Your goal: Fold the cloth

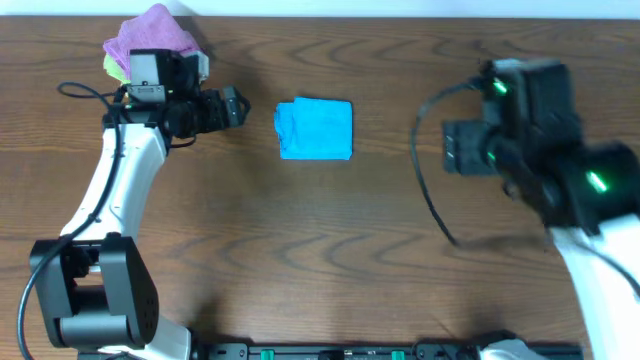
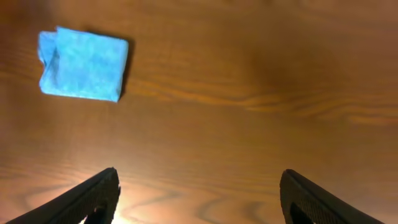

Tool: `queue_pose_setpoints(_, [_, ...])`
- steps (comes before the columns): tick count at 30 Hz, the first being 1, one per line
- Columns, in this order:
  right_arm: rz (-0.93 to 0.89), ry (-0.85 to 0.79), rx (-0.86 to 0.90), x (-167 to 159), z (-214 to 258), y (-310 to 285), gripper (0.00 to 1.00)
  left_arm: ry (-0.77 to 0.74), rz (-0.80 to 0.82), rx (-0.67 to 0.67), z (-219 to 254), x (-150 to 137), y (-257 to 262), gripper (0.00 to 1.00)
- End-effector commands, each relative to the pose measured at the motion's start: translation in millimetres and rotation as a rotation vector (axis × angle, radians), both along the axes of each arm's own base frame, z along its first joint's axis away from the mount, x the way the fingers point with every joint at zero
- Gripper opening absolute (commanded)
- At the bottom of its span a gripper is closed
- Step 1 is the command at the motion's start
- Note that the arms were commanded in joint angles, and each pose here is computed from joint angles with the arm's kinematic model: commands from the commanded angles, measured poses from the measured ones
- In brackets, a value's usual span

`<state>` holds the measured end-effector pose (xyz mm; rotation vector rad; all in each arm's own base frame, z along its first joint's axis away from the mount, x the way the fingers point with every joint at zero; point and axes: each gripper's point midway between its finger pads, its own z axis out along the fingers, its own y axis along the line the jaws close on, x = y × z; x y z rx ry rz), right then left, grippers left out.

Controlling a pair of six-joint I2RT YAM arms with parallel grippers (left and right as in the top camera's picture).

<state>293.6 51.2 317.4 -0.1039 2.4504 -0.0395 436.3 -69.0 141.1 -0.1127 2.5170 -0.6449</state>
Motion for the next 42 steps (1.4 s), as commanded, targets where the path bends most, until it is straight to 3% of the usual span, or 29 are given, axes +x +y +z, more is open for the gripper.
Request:
queue_pose_setpoints(1, [-0.013, -0.065, -0.025, -35.5, 21.7, -16.6, 0.84, -0.019, -0.032, 0.020, 3.6, -2.5, -9.4, 0.95])
queue_pose_setpoints(6, [-0.041, -0.096, -0.024, -92.6, 6.7, -36.8, 0.86, -0.019, -0.064, 0.034, 2.6, -5.3, -25.0, 0.96])
queue_pose_setpoints(11, [-0.063, -0.149, 0.013, -114.4, -23.7, -42.8, 0.86, -0.020, -0.094, 0.039, 2.2, -8.4, -38.8, 0.95])
queue_pose_setpoints(14, [-0.084, -0.180, 0.050, -114.5, -45.8, -41.9, 0.90, -0.020, -0.110, 0.039, 2.2, -10.2, -45.6, 0.95])
queue_pose_setpoints(16, [-0.083, -0.185, 0.052, -110.6, -59.6, -40.6, 0.99, -0.020, -0.118, 0.039, 2.2, -11.1, -49.0, 0.96])
queue_pose_setpoints(21, [-0.083, -0.149, 0.040, -103.6, -84.2, -38.7, 0.99, -0.020, -0.127, 0.039, 2.1, -12.3, -52.7, 0.95])
queue_pose_setpoints(36, [-0.082, -0.114, 0.029, -106.8, -94.7, -39.5, 0.99, -0.012, -0.123, 0.053, -4.9, -10.0, -54.0, 0.95])
queue_pose_setpoints(42, [-0.082, -0.113, 0.028, -106.9, -94.8, -39.5, 0.99, 0.008, -0.155, -0.042, -26.0, 2.0, -69.9, 0.95])
